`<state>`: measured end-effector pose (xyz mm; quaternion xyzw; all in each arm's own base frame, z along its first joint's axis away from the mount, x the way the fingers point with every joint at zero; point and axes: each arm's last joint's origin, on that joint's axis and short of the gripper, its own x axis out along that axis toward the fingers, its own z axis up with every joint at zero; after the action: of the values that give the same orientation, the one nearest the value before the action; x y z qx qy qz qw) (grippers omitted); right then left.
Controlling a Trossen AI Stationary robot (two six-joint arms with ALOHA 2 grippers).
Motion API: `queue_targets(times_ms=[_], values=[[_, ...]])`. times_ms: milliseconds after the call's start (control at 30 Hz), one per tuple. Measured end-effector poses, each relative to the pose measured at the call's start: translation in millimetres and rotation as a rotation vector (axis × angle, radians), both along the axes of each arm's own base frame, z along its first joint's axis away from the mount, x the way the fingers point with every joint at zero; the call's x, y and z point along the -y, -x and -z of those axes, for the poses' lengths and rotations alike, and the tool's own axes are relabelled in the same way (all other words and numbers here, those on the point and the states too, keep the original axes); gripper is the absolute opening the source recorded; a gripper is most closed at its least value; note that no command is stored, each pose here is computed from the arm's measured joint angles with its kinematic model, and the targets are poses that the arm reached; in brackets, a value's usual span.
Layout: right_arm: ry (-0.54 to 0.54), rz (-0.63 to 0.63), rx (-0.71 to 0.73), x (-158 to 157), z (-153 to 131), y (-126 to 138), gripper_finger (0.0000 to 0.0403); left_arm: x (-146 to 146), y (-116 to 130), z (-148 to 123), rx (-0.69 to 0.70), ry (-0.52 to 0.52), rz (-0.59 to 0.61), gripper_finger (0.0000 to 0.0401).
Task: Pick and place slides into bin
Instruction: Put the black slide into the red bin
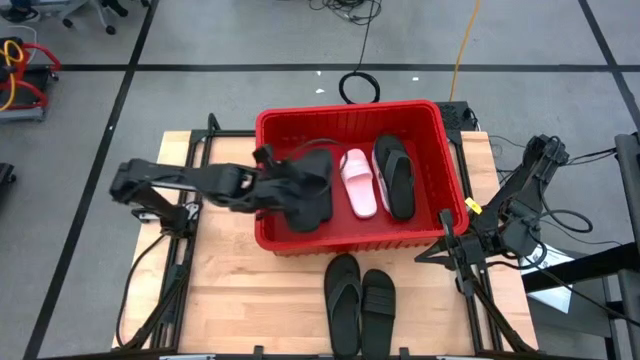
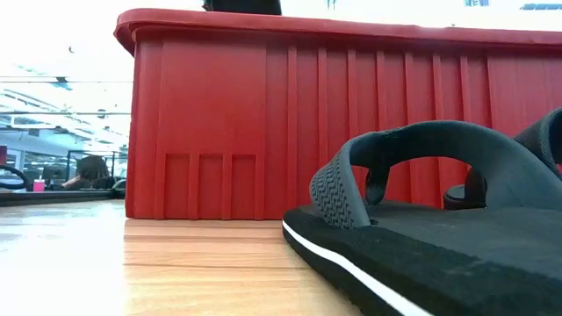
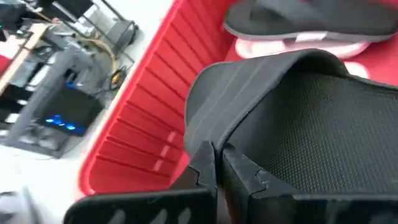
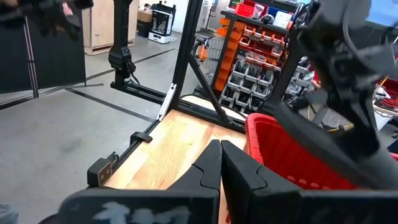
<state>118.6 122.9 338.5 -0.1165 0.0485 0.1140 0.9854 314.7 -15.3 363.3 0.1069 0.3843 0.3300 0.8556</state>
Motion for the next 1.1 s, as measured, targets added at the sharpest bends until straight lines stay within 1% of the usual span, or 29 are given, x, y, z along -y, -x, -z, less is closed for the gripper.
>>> queue_targets(times_ms=[67,167,367,533,667,767,933,1100], values=[[0.000,0.000,0.000,0.0,0.0,0.0,0.0000,-5.0,-9.6,11.4,-0.052,-0.029,-0.018,0.0000],[0.000,0.000,0.000,0.0,0.0,0.0,0.0000,-11.6,-20.1,30.0,-0.143,-0.035,-0.039,0.0000],[0.000,-0.001,0.000,0.0,0.0,0.0,0.0000,-24.3,-22.9,59.4,-0.290,-0.020,-0.170,0.0000],[-0.001,-0.001,0.000,0.0,0.0,0.0,0.0000,-31.0,-29.2,76.1,-0.361,-0.026,-0.207,0.0000],[-0.001,-0.003,-0.001,0.0,0.0,0.1,0.0000,-34.5,-34.7,86.7,-0.395,-0.026,-0.216,0.0000],[0.000,-0.004,-0.001,-0.1,0.0,0.0,0.0000,-36.9,-34.0,90.8,-0.422,-0.022,-0.236,0.0000],[0.000,-0.004,-0.001,-0.1,0.1,0.0,0.0000,-38.6,-25.2,91.2,-0.514,-0.022,-0.247,0.0000],[0.004,-0.005,0.000,-0.1,0.2,0.0,0.0000,-38.1,-23.8,91.7,-0.538,-0.003,-0.236,0.0000]])
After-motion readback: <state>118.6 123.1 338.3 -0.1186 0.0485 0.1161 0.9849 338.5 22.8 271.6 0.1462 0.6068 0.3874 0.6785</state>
